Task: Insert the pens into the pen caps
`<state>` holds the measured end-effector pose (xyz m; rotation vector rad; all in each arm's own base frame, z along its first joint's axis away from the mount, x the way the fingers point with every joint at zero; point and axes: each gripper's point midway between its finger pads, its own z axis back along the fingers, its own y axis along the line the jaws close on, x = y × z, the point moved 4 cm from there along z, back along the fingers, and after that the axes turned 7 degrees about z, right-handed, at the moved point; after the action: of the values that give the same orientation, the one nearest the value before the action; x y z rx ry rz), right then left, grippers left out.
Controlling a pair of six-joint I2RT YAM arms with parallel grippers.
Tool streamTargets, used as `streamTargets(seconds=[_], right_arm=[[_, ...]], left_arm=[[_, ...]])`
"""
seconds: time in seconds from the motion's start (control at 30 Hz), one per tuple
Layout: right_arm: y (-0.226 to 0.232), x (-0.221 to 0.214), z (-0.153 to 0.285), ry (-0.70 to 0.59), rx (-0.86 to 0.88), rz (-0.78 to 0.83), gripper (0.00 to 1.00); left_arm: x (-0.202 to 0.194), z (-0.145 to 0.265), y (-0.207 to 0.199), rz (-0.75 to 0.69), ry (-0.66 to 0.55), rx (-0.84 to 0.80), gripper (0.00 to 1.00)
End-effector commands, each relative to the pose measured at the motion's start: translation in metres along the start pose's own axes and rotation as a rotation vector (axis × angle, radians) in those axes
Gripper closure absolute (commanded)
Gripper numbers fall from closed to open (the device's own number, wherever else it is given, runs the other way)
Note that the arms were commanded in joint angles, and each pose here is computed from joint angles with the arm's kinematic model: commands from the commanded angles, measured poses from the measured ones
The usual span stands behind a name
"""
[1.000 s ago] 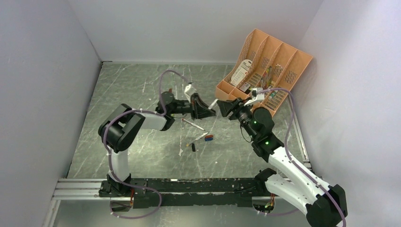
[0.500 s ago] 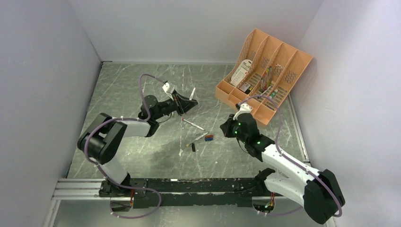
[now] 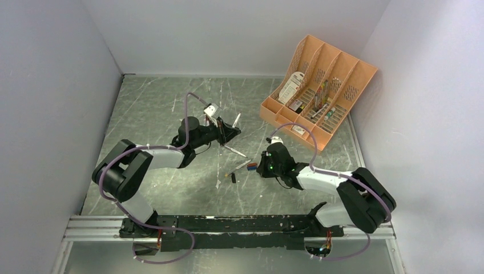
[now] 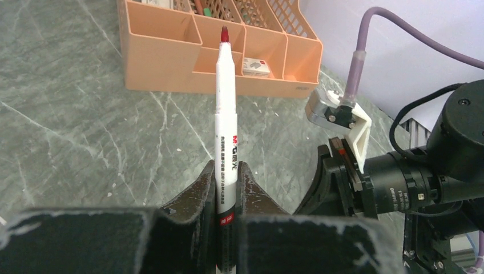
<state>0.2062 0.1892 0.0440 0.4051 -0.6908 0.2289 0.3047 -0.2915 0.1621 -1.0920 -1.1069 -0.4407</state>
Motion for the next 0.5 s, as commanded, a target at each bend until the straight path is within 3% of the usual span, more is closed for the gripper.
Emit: streamTargets(seconds=[0.0,0.47], right_arm=[[0.001,0.009,-0.01,-0.03,-0.015,-0.02,1.0],[-0.006,0.033,-0.044,-0.05,-0.114,0.019,1.0]], left_arm=[[0.01,-0.004,-0.007,-0.039,-0.019,0.0,0.93],[-0.013,-0.005,-0.009,-0.046,0.023,-0.019,0.93]])
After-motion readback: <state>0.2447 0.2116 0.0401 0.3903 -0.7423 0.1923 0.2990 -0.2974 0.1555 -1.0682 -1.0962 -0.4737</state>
